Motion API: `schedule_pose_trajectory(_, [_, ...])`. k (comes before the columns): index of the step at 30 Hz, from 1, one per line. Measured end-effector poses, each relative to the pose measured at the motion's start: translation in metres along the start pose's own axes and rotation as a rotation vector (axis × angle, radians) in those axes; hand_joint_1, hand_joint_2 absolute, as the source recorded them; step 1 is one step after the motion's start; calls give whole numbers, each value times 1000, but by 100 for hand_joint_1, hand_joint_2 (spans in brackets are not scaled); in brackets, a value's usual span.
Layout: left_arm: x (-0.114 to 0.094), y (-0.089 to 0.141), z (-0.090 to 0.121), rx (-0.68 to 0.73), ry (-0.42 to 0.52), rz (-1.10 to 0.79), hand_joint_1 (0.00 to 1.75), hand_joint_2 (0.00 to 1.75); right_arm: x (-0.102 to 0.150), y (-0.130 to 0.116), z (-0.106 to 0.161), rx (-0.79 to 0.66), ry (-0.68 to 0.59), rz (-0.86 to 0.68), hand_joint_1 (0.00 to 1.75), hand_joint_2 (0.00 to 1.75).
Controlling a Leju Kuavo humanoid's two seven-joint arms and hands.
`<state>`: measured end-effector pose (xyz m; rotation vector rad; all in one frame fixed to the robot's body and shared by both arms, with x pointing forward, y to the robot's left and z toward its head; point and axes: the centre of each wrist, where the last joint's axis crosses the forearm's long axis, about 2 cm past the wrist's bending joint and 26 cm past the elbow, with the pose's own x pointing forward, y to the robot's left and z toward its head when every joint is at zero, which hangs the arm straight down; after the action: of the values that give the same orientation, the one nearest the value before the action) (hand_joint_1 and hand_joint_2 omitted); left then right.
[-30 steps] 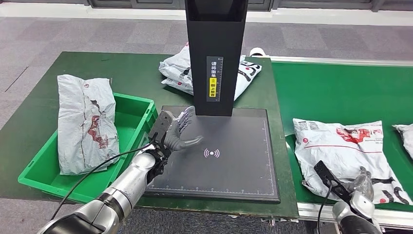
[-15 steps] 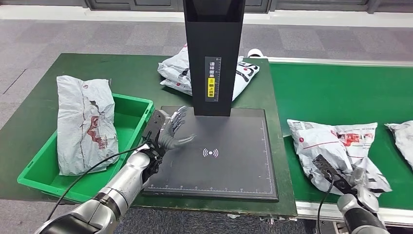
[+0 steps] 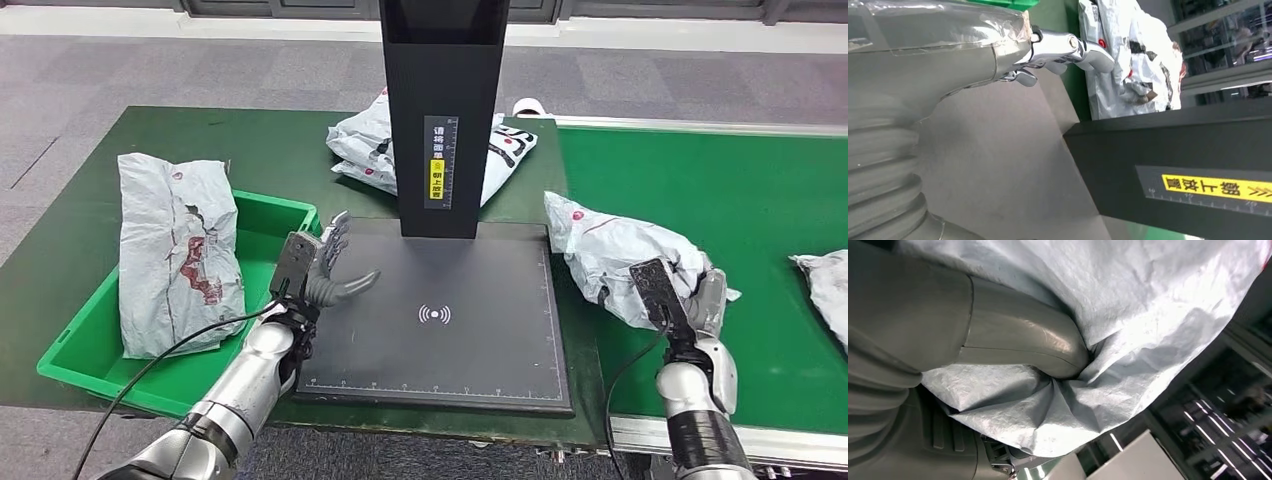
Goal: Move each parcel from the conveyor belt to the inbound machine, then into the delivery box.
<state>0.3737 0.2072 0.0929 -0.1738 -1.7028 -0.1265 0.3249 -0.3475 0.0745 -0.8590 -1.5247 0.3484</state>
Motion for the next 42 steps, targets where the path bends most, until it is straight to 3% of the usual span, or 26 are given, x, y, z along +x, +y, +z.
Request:
schedule_pose_trajectory(9, [1, 3, 0, 33, -35, -21, 0, 175, 15, -1, 2, -61, -103, -102, 175, 175])
schedule_pose_trajectory(17, [3, 7, -1, 103, -109, -150, 0, 175, 75, 22, 14, -47, -294, -203, 175, 175])
schedule_pose_trajectory(20, [5, 7, -2, 111, -124, -169, 0, 175, 99, 36, 20, 86, -342, -202, 175, 175])
schedule_pose_trajectory(25, [10, 6, -7, 105, -139, -173, 0, 175, 129, 82, 45, 520, -445, -155, 175, 175])
schedule_pose_trajectory(32, [12, 6, -9, 102, -147, -161, 0, 175, 134, 115, 63, 751, -466, -51, 175, 175])
schedule_pose_trajectory(36, [14, 6, -10, 102, -154, -159, 0, 175, 132, 125, 67, 824, -462, 56, 2, 175])
schedule_pose_trajectory(42, [21, 13, -15, 97, -181, -147, 0, 175, 120, 127, 66, 882, -448, 126, 0, 175])
